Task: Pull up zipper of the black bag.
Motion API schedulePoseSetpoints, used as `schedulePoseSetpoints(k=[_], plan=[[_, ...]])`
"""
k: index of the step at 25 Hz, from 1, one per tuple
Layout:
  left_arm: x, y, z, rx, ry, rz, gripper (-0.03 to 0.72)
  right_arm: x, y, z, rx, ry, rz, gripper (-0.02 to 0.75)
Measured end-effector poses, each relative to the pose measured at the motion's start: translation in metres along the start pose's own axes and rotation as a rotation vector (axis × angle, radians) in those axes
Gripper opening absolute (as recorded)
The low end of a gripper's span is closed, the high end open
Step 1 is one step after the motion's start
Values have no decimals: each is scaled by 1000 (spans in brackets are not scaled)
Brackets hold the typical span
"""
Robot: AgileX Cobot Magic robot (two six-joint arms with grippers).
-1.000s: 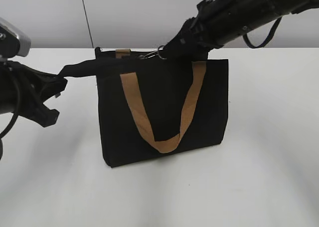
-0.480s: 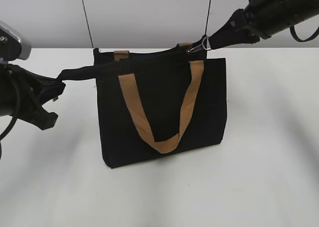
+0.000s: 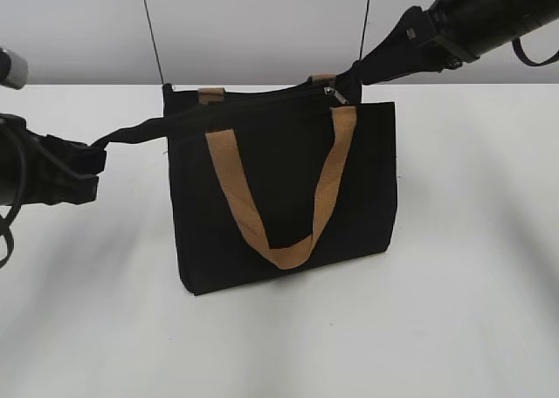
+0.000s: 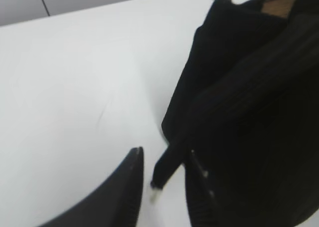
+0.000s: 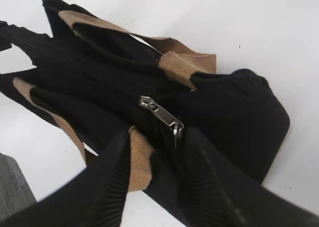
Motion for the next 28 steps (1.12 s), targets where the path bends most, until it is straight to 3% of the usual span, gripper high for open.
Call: schedulePoseSetpoints(k=[4, 7, 12, 18, 24, 28], plan=[[-9, 4, 1, -128, -6, 68, 376, -5, -1, 17, -44, 6, 31, 358], [-18, -1, 0, -204, 10, 138, 424, -7, 4, 32, -82, 24, 75, 366], [-35, -19, -1, -262, 54, 211, 435, -8, 29, 54, -114, 67, 130, 370], [-56, -14, -6, -267, 92, 314, 433, -34, 65, 69, -141, 146, 128, 370], [-95, -18, -6, -238, 97, 264, 432, -82, 92, 93, -159, 255, 73, 370], [-133, -15, -2, -202, 47, 214, 429, -112, 114, 108, -139, 329, 32, 370]])
Point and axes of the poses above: a point on each arm's last joint axis where the gripper is mounted, x pointing out along that axis toward the gripper, z along the wrist's bending axis when the last joint is at zero, y = z × x, the point moved 1 cm from there along x, pointing out along that axis toward the gripper, and after that the axes turned 4 degrees about x, right-handed, at the moved point
